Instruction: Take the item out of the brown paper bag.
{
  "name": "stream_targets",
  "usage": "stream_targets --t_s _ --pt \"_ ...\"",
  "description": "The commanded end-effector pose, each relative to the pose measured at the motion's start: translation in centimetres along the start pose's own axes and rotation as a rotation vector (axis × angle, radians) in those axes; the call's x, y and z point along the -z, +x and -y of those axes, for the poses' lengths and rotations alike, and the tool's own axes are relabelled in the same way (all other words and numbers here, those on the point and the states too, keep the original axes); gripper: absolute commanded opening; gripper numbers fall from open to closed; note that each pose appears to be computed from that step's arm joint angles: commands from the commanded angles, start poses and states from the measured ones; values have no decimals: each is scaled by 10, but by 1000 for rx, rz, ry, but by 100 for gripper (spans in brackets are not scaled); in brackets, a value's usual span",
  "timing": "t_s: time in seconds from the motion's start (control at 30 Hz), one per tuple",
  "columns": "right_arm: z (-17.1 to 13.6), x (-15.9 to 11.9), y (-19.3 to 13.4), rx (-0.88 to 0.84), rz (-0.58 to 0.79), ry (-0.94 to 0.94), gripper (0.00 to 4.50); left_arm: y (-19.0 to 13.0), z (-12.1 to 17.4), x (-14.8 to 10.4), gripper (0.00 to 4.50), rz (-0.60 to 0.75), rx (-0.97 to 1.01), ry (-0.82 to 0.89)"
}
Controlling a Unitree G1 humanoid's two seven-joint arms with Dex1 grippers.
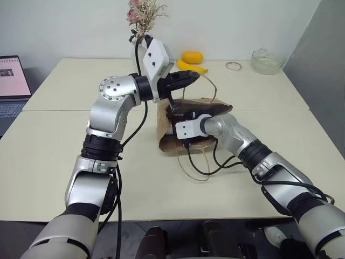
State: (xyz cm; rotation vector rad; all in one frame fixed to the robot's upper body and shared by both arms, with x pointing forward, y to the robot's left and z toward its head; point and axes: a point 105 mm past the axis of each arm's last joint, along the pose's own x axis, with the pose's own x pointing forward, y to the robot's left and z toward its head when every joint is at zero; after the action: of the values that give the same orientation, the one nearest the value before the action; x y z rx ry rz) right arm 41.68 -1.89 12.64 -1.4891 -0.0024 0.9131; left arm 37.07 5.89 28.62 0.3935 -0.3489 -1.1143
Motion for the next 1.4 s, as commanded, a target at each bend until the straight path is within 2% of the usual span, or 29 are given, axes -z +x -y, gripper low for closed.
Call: stream_targets --t_s 0.03,0.3,0.4,0.53,0.67,1.0,1.17,1.27,1.4 --pt "11 -1 -13 44 29 -8 322 -6 -6 -16 0 41 -27 57" --pt "19 -26 -63 80 227 26 322 -7 -8 -10 0 20 -41 61" --pt "23 -29 -78 91 284 62 322 -8 -10 -9 0 14 -45 65" --pt "31 -23 -92 101 293 77 322 -8 -11 -8 0 10 -49 72" --pt "31 -22 -103 60 332 98 322 -7 -12 -6 0 5 -51 82" --pt "30 -44 -133 -70 535 221 322 -7 -12 -4 0 1 -54 91" --pt "37 -44 -139 -63 539 229 322 -6 -13 -4 0 0 -58 94" --pt "43 -33 -132 -10 429 130 322 -6 -13 -4 0 2 -62 97" --pt "40 -37 -127 -20 450 200 322 -5 -12 -5 0 11 -63 99"
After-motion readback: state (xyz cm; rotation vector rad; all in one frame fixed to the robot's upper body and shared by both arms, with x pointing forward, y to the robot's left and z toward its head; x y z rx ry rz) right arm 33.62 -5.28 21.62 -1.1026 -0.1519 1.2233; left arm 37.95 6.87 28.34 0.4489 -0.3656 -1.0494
